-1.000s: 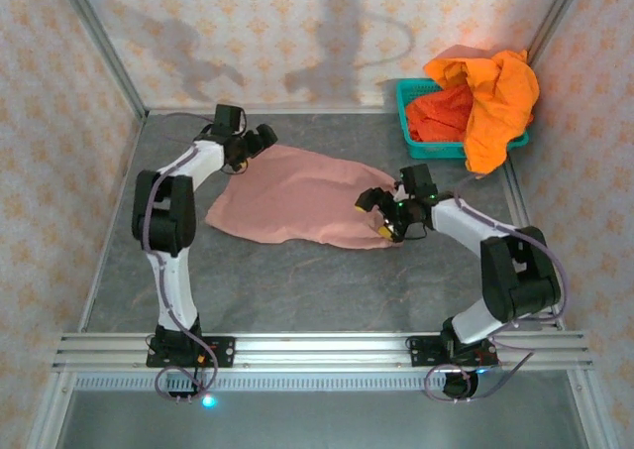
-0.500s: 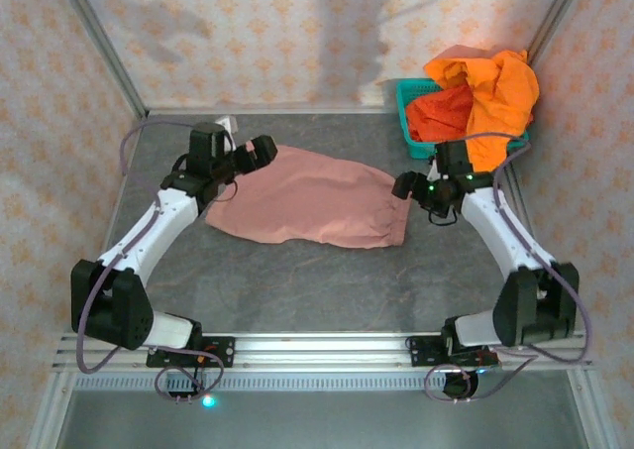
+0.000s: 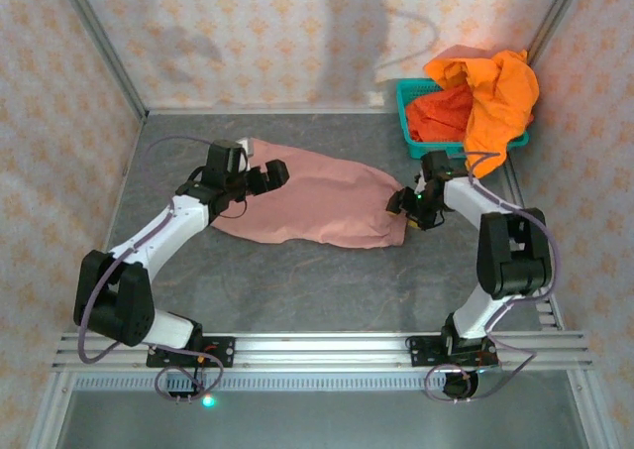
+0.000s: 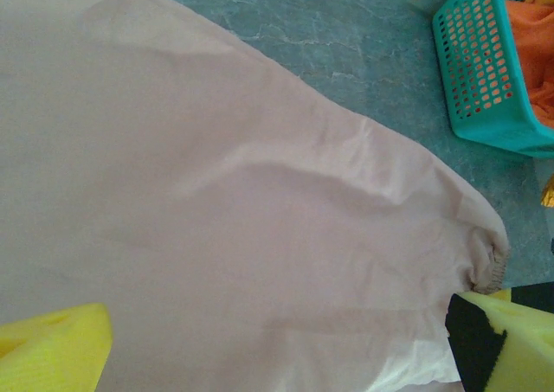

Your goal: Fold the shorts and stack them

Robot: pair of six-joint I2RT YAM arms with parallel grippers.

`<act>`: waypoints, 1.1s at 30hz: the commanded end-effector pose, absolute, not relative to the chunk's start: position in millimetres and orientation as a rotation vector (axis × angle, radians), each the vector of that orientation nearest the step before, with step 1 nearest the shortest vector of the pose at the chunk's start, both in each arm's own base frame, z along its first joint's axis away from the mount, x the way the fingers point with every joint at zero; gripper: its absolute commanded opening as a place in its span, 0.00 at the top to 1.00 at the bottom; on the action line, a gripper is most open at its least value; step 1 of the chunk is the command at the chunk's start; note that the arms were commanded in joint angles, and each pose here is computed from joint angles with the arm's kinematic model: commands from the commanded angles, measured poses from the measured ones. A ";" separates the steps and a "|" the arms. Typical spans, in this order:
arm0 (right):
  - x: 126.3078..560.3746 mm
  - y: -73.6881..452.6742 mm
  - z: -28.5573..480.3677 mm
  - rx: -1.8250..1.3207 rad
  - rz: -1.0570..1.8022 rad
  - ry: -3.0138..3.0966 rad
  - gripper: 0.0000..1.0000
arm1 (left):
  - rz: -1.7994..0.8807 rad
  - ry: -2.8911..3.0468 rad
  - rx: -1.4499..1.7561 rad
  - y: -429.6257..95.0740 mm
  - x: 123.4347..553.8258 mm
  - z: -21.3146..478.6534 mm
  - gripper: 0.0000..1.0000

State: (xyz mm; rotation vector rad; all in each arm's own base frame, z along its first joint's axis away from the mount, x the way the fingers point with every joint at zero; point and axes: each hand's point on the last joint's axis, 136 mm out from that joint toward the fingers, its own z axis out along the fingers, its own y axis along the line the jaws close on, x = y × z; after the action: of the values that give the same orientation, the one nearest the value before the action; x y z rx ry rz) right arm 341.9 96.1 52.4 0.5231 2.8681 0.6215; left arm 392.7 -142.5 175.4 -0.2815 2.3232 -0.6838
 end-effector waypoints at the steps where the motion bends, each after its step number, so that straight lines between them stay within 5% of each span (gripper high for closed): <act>1: 349.9 96.5 44.1 0.539 0.615 2.858 0.38 | -0.681 2.336 -0.260 -146.9 393.0 171.8 0.00; 9: 357.3 108.2 28.3 0.536 0.624 2.875 0.44 | -0.677 2.350 -0.252 -150.6 394.2 168.3 0.00; 27: 356.4 95.2 13.2 0.509 0.408 2.952 1.00 | -0.639 2.358 -0.231 -147.6 395.3 169.0 0.00; 33: 357.2 67.7 53.7 0.407 0.159 2.923 1.00 | -0.581 2.350 -0.225 -138.9 391.9 175.8 0.00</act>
State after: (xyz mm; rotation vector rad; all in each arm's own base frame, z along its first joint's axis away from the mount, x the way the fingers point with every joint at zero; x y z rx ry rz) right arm 367.4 100.0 35.8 0.4530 2.9052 0.4382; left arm 391.4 -144.2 159.4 -0.2549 2.3772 -0.6358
